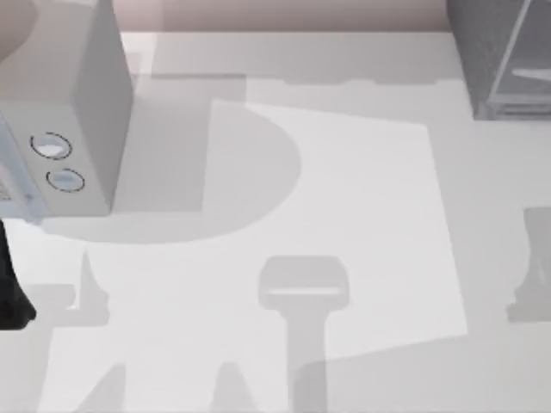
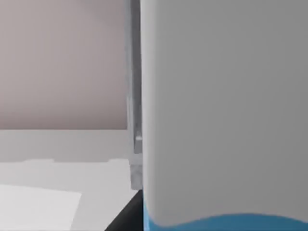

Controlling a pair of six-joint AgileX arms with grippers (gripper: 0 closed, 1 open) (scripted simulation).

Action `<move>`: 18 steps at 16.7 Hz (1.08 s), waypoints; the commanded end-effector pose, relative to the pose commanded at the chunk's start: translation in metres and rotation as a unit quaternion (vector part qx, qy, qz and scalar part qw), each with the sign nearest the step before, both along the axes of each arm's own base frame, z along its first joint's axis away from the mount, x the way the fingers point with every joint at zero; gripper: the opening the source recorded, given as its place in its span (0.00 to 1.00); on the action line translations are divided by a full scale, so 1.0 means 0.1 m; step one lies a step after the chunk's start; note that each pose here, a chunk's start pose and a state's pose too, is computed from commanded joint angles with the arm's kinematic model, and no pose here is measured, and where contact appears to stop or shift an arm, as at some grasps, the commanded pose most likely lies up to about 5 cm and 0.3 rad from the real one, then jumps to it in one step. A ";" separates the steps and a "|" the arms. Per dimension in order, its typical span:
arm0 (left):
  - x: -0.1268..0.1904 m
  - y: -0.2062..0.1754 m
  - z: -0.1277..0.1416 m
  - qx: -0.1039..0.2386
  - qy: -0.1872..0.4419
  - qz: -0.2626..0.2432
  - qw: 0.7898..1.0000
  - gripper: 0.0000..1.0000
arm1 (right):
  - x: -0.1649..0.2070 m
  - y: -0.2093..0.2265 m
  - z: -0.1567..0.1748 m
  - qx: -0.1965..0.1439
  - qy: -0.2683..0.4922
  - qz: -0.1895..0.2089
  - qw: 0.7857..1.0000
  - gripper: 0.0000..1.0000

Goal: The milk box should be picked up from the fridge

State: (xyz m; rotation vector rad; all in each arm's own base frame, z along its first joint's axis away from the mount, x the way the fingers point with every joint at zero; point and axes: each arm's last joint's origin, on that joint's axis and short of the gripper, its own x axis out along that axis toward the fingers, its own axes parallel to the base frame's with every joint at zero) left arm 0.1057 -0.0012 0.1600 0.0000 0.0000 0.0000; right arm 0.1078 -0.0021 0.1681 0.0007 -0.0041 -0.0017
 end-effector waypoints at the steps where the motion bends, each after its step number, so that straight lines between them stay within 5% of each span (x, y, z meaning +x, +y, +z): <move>1: 0.00 0.00 0.00 0.000 0.000 0.000 1.000 1.00 | -0.01 0.00 -0.04 0.000 0.001 0.000 1.000 0.00; 10: 0.00 0.00 0.00 0.000 0.000 0.000 1.000 1.00 | -0.01 0.01 -0.03 0.000 -0.003 0.009 1.000 0.00; 18: 0.00 0.00 0.00 0.000 0.000 0.000 1.000 1.00 | 0.44 0.12 0.41 -0.006 -0.023 0.126 0.992 0.00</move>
